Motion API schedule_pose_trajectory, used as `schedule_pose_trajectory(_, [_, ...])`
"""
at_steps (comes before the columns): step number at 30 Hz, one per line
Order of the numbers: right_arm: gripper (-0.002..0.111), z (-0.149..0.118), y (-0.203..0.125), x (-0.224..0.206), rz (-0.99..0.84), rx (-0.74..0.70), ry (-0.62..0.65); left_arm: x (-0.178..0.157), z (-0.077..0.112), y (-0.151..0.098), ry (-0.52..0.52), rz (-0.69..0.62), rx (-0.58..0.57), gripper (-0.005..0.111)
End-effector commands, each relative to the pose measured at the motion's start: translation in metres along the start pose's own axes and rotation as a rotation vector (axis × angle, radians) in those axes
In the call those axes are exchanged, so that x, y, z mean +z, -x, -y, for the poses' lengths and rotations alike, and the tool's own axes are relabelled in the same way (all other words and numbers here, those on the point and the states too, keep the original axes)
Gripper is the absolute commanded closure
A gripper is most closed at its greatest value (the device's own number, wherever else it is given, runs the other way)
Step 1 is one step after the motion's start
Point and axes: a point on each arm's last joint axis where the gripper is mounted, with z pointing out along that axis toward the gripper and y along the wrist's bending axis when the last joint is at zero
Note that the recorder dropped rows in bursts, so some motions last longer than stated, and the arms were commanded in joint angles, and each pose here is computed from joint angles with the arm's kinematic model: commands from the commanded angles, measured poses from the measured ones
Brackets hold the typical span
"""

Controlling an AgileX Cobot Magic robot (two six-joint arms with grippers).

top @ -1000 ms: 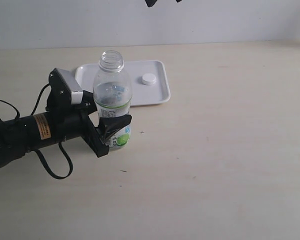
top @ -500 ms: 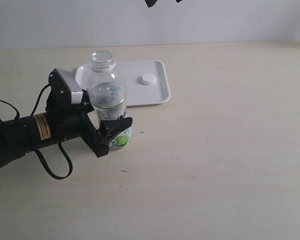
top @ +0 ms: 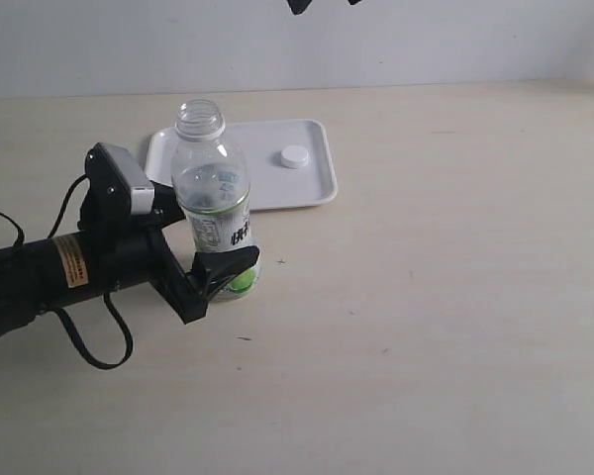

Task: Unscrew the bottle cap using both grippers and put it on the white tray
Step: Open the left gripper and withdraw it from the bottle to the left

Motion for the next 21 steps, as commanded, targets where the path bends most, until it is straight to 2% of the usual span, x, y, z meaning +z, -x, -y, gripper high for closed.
schedule_pose_trajectory(1, [0.041, -0.002, 0.004, -0.020, 0.040, -0.014, -0.014, -0.007, 0.004, 0.001, 0.010, -0.010, -0.015, 0.024])
schedule_pose_trajectory(6, [0.041, -0.003, 0.006, -0.034, 0.064, -0.028, -0.037, -0.015, 0.004, 0.002, 0.065, -0.043, -0.003, 0.024])
schedule_pose_trajectory(13, [0.047, -0.005, 0.007, -0.045, 0.084, -0.033, -0.038, -0.029, 0.011, 0.004, 0.075, -0.094, -0.028, 0.024])
schedule_pose_trajectory(17, [0.047, -0.004, 0.006, -0.042, 0.072, -0.031, -0.037, -0.049, 0.015, 0.011, 0.174, -0.084, -0.001, 0.024])
schedule_pose_trajectory(21, [0.047, -0.003, 0.001, -0.034, 0.043, -0.043, -0.036, -0.063, 0.023, 0.018, 0.190, -0.066, -0.001, 0.033])
